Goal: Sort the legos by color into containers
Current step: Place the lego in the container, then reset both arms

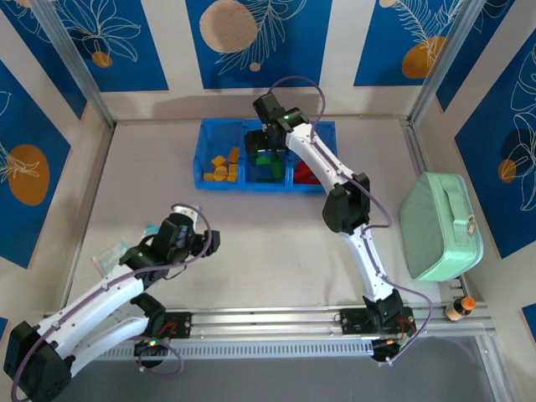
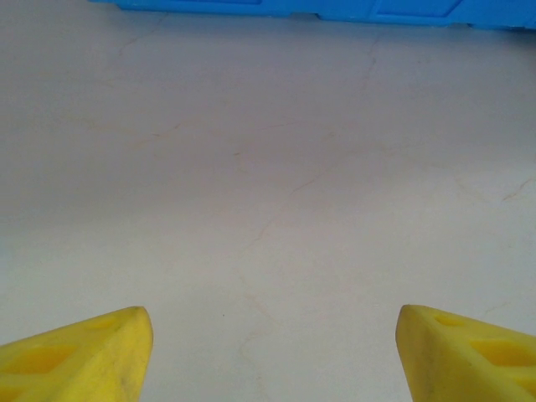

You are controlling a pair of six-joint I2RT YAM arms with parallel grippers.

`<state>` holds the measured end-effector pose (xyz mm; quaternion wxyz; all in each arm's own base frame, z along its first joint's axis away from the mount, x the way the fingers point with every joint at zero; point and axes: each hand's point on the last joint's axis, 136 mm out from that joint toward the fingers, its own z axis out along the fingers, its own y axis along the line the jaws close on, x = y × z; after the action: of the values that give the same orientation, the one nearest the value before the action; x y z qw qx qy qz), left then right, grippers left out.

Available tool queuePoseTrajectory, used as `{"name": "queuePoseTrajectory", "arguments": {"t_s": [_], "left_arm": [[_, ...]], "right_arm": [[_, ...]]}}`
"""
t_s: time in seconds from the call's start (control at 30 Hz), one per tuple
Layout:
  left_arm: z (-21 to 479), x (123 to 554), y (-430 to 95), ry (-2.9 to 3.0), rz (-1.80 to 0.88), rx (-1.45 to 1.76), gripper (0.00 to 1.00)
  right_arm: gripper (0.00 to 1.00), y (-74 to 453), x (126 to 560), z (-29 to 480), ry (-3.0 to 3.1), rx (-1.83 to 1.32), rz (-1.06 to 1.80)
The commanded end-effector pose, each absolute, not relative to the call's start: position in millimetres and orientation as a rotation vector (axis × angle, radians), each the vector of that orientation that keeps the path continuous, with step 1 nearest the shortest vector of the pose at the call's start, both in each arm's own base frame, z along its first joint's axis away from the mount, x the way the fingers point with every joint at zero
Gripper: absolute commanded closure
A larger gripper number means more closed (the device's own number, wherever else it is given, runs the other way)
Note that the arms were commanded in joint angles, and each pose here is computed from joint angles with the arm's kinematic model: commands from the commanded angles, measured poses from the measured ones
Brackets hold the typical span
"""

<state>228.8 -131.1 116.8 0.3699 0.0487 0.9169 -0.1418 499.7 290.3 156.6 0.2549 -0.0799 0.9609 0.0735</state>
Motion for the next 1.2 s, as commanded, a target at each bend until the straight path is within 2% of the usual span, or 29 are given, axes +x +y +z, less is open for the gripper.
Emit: {"name": "queuePoseTrajectory", "arguments": {"t_s": [0.0,0.2,0.6,0.77,0.9,1.1,1.17], "left_arm": [[132,236,-119,2.306,-0.287,0.093,0.22],[145,243,-105,2.238,-0.198,0.056,0.17],[177,261,-56,2.071,0.166,-0.02,0.11],[184,265,-43,1.996,0.267,-0.036,0.08],[185,269,-38,1.936,0.326,-0.027,0.07],[179,269,-22,1.875,0.475,-0.023,0.05],[176,268,-17,1.853,0.523,-0.019,0.05]], "right_arm": [[0.01,278,485,216,2.491,-0.2,0.264],[0.01,238,440,265,2.347,-0.18,0.323],[0.01,129,332,252,2.101,-0.07,0.293],[0.01,75,292,221,2.056,-0.037,0.072],[0.01,32,264,188,2.061,0.12,-0.081],[0.01,19,247,164,2.034,0.233,-0.049],[0.01,22,242,155,2.069,0.178,-0.05]]}}
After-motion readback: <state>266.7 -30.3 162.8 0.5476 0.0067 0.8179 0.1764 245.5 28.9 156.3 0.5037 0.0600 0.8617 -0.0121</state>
